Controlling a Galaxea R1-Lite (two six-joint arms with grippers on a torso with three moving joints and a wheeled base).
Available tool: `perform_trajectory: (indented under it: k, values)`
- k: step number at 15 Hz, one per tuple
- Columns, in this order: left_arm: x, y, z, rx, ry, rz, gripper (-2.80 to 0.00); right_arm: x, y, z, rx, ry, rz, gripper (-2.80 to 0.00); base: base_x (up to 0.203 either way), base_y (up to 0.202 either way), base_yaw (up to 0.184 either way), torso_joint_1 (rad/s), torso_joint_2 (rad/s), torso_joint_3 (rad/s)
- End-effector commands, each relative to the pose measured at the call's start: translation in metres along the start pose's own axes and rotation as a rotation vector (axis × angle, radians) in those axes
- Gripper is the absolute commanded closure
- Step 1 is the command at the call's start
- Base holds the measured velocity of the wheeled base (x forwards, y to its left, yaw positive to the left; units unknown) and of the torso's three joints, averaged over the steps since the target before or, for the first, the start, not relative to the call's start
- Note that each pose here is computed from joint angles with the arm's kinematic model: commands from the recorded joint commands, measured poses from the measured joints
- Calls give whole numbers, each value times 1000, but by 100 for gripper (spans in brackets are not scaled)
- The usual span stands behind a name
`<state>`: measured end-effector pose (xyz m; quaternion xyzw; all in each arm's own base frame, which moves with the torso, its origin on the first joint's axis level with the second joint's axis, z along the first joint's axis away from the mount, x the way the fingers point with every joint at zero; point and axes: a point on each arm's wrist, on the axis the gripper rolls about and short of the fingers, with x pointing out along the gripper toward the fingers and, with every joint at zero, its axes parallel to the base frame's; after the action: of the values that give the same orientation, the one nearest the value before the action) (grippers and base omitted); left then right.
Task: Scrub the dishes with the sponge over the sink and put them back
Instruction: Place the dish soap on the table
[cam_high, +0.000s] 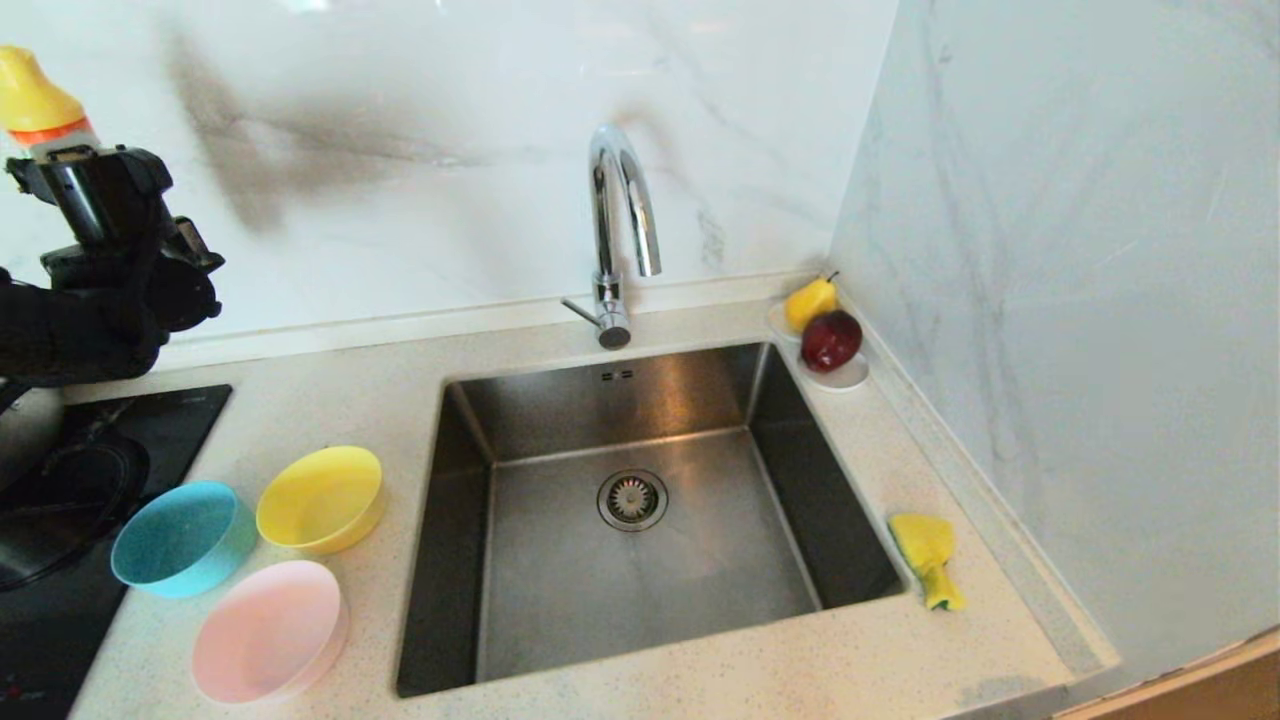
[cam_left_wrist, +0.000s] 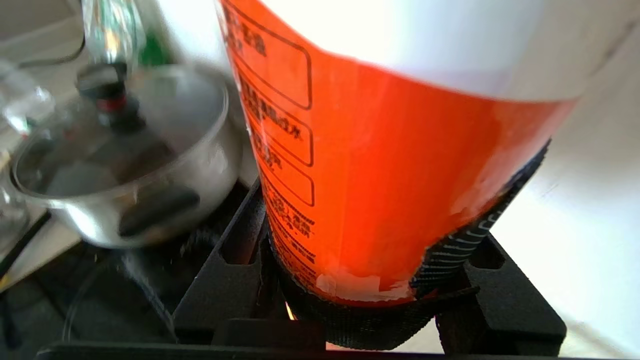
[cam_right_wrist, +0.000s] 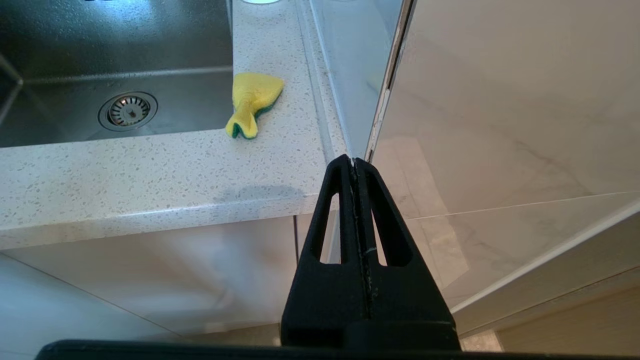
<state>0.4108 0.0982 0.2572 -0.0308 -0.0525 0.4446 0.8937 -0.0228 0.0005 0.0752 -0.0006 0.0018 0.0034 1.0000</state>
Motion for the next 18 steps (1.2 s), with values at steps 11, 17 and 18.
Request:
perform_trajectory:
  k: [11,17,18]
  values:
    - [47,-20,-111,-30,102,58,0,0,0,0,0,0,0,0,0,0,0,0,0,0]
    - [61,-32,-139,-21,122,66,0,0,0,0,0,1,1,0,0,0,0,0,0,0]
    - [63,-33,-143,-21,121,68,0,0,0,0,0,1,1,0,0,0,0,0,0,0]
